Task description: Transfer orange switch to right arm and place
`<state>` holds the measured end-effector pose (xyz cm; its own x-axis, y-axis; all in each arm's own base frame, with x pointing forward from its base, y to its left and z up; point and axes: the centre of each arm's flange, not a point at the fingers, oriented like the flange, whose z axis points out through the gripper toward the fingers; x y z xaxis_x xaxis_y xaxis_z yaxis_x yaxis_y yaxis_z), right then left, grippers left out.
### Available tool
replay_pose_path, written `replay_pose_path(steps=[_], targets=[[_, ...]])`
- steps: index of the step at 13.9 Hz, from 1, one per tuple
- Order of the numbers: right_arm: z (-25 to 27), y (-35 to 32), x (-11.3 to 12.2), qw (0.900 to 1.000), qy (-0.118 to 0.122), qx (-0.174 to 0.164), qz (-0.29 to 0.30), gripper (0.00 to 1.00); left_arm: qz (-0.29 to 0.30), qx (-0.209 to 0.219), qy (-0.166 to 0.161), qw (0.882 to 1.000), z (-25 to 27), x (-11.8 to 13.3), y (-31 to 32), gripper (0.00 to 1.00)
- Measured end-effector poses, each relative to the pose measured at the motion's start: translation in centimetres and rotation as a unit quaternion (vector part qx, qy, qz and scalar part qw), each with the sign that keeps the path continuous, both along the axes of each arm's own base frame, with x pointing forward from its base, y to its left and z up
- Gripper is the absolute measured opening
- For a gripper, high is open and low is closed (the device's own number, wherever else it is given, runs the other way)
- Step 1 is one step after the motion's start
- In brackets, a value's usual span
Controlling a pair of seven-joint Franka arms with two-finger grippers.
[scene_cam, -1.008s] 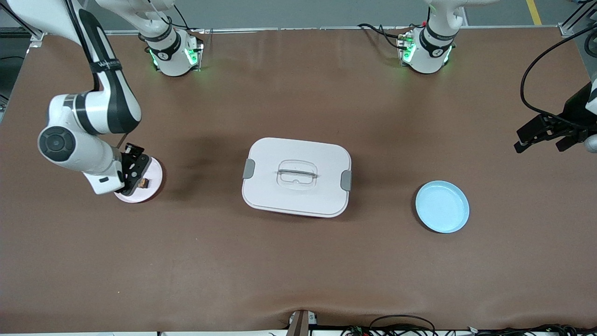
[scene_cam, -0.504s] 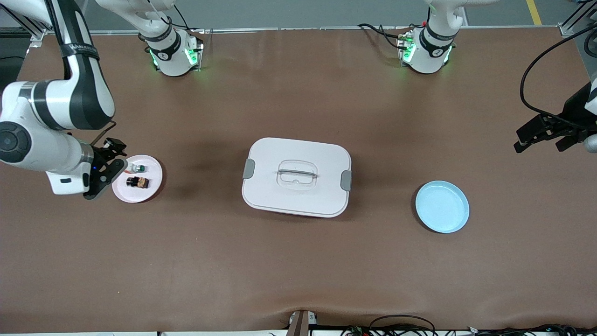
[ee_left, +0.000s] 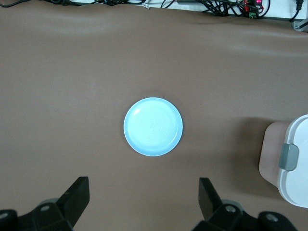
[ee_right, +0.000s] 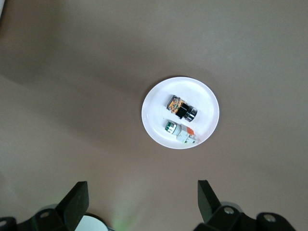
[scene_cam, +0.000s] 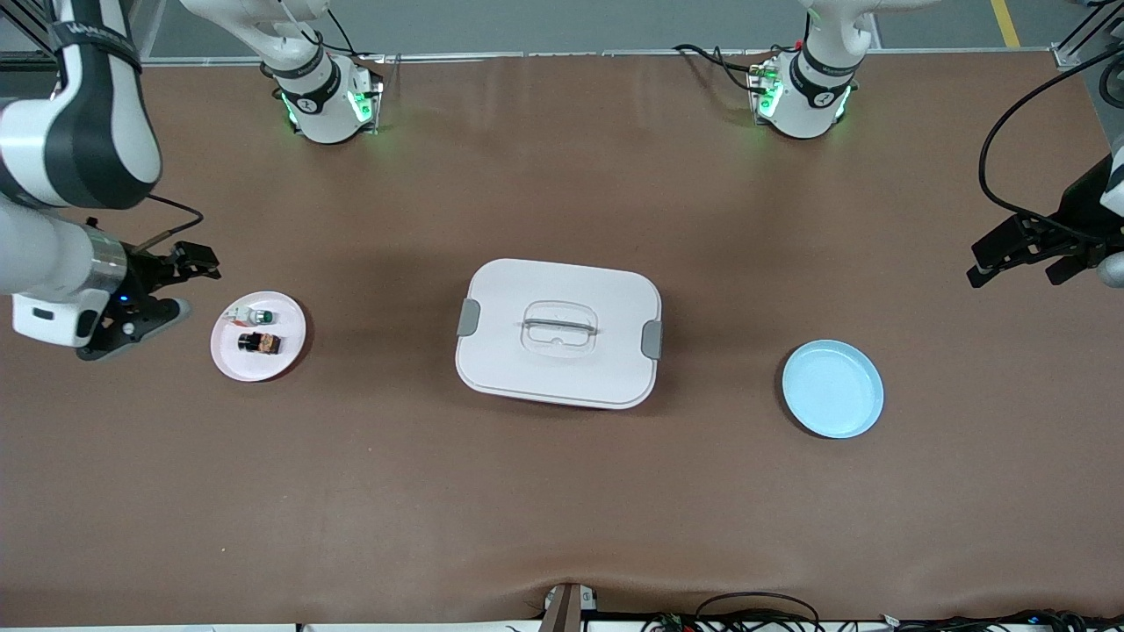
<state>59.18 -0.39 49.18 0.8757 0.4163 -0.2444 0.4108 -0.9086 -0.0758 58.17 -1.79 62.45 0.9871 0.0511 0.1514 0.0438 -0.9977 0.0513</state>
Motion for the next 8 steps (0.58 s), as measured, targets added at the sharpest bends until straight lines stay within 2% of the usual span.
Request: replay_pose_path(steps=[4, 8], targets=[[1.5, -0.3, 0.0, 0.996, -0.003, -0.018, -0.083, 1.0, 0.0, 0.0, 0.0, 1.0, 0.0, 0.0, -0.1, 1.0], [2.6, -0.4, 0.0, 0.987, -0.008, -0.037, -0.158, 1.0, -0.001, 0.0, 0.0, 1.0, 0.0, 0.0, -0.1, 1.0]])
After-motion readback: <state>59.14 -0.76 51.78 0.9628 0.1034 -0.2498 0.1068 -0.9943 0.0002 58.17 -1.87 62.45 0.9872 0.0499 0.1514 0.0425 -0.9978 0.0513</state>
